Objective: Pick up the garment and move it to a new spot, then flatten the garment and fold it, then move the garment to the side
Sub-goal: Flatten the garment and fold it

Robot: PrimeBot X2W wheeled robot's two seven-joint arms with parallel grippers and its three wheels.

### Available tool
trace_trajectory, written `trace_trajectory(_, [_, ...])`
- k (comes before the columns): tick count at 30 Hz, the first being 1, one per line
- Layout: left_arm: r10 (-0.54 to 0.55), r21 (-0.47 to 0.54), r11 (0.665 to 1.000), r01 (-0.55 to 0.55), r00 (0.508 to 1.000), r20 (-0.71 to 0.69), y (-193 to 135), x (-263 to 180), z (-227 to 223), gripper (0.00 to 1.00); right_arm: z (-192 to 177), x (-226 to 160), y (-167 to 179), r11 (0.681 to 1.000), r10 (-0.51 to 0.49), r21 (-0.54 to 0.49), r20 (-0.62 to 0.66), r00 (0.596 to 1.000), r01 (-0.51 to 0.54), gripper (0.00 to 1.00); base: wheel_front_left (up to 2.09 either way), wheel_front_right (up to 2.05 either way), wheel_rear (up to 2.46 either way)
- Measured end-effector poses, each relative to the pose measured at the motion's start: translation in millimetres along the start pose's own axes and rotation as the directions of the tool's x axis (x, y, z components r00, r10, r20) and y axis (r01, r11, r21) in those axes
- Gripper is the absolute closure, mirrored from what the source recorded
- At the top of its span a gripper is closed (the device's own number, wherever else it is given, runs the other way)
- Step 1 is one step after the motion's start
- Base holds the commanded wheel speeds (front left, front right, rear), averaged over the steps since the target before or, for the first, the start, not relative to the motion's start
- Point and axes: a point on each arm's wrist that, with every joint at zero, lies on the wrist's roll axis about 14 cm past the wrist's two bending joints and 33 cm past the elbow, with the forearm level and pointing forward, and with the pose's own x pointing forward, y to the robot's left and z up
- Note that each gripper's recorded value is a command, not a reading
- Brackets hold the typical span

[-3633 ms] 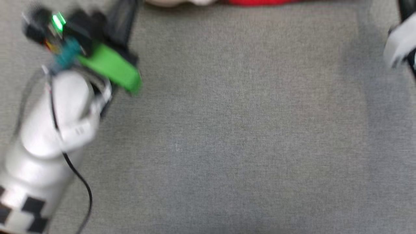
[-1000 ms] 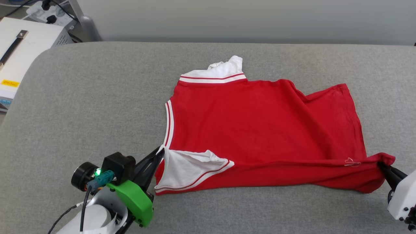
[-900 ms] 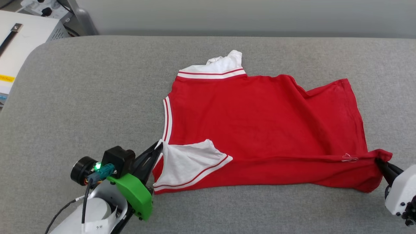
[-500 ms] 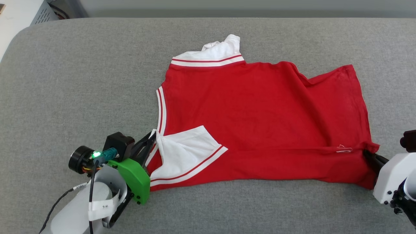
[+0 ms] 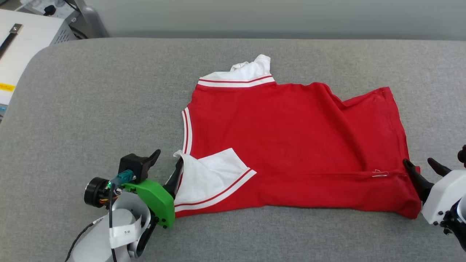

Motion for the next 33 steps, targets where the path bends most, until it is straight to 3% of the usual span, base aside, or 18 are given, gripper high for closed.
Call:
trace_trajectory(7, [0.087,-0.136,0.988,-0.073,0.991,0.101,5,-22,25,0.00,9,-30,-6,0.999,-0.046,0.003,0.041,0.998,0.046,0.00,0.00,0.00,0.00])
trace_trajectory(13, [0.045,-0.223,0.973,-0.062,0.996,-0.081,-16,-42,-14,0.00,-13,-47,-9,0.995,-0.104,0.000,-0.046,0.994,0.104,0.00,0.00,0.00,0.00])
trace_trajectory(20, [0.000,-0.232,0.971,-0.054,0.974,-0.225,-32,-52,-34,0.00,-22,-48,4,0.992,-0.110,0.047,-0.065,0.992,0.113,0.00,0.00,0.00,0.00])
trace_trajectory(33, [0.067,-0.162,0.977,-0.139,0.921,-0.384,-16,-46,-68,0.00,-39,-40,4,0.989,-0.118,0.070,-0.120,0.986,0.127,0.00,0.00,0.00,0.00])
